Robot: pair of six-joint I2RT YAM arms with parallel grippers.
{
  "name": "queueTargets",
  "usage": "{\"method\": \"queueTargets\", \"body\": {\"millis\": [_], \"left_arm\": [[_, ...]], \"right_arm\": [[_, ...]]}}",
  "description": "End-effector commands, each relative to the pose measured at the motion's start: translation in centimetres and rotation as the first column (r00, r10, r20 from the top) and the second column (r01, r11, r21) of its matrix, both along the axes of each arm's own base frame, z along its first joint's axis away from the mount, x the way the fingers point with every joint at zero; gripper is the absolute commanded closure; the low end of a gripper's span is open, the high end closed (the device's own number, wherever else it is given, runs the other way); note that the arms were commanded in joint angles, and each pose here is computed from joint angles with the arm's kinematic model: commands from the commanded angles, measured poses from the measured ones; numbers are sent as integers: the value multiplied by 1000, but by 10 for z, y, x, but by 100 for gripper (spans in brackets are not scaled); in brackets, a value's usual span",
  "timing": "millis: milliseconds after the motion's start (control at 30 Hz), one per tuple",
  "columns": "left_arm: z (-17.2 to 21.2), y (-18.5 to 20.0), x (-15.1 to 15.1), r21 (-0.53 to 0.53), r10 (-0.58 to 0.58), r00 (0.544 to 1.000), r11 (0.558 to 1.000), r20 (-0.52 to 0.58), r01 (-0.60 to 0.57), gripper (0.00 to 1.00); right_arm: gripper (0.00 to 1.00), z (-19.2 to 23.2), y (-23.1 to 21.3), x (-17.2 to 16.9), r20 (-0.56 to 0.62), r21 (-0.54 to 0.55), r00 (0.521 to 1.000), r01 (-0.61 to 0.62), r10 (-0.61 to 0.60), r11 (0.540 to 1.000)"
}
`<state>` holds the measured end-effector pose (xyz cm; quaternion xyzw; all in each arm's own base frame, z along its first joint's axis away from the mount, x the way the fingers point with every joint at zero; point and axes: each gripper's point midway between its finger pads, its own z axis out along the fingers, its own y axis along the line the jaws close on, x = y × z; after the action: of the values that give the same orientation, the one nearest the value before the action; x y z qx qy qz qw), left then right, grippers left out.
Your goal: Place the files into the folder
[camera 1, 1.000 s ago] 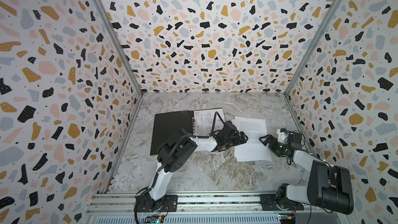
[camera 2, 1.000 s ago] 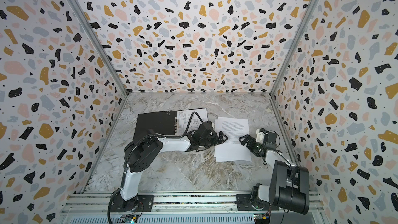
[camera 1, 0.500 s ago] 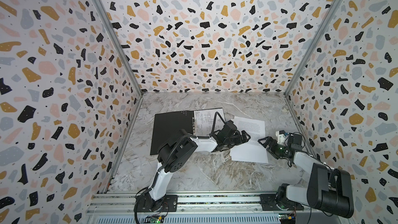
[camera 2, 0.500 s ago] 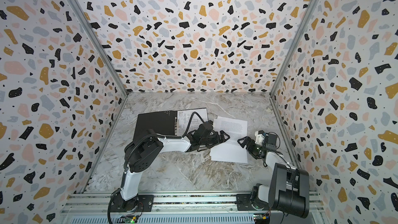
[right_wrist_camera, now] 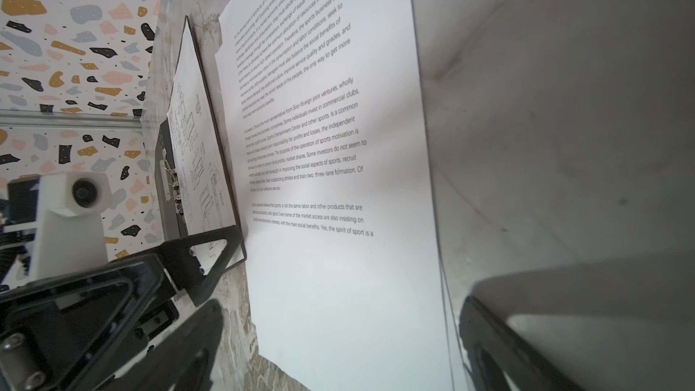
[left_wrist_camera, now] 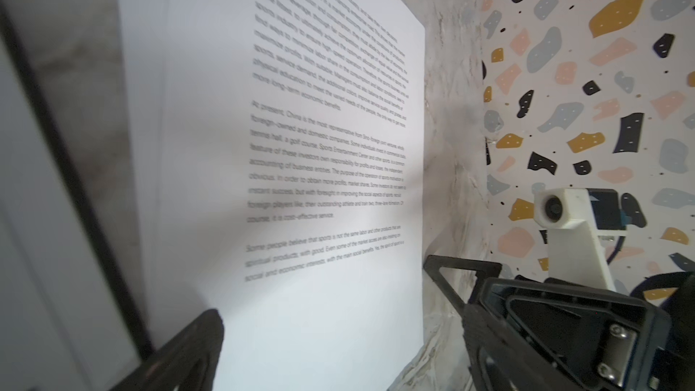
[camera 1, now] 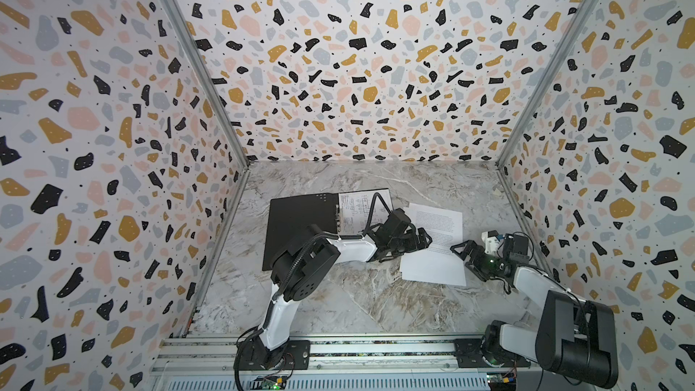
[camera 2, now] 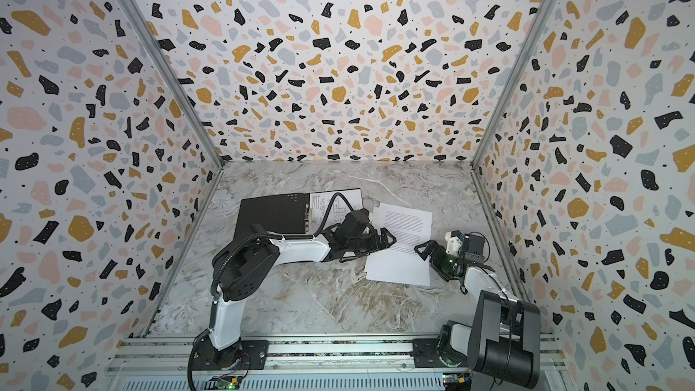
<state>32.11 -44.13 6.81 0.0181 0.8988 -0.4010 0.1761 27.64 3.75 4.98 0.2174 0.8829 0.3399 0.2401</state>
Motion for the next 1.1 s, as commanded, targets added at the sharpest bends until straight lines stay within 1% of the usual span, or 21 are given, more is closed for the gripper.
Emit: {"method": "queueTargets", "body": {"millis": [0, 67, 167, 267, 400, 500, 667, 800, 1067], "left_arm": [[20, 3, 25, 81, -60, 992, 995, 114, 51, 0], [14, -2, 32, 136, -107, 987, 987, 119, 91, 0], [11, -14, 39, 155, -148, 981, 980, 125, 128, 0], [6, -16, 47, 176, -152, 980, 976, 128, 128, 0], [-5, -8, 57, 240, -135, 982, 966, 131, 100, 0], [-8, -4, 64, 263, -127, 982, 961, 140, 87, 0], [-14, -3, 67, 295, -132, 981, 952, 142, 85, 0], [-22, -6, 64, 284, -148, 981, 953, 123, 109, 0], [-23, -22, 59, 204, -167, 982, 968, 91, 146, 0]], "right_arm": [[1, -9, -15, 1, -31, -85, 999, 25, -28, 996], [1, -7, -17, 7, -13, -92, 1000, 25, -27, 995], [0, -6, -20, 16, 10, -97, 1000, 23, -22, 995], [1, -7, -22, 22, 3, -102, 1000, 20, -20, 995], [1, -5, -25, 27, 18, -112, 1000, 27, -25, 993], [1, -4, -26, 29, 20, -113, 999, 29, -27, 993], [0, -10, -25, 27, 8, -116, 1000, 23, -22, 993], [0, -10, -25, 29, 15, -115, 1000, 14, -13, 993], [1, -14, -22, 36, 2, -80, 1000, -2, 2, 997]]}}
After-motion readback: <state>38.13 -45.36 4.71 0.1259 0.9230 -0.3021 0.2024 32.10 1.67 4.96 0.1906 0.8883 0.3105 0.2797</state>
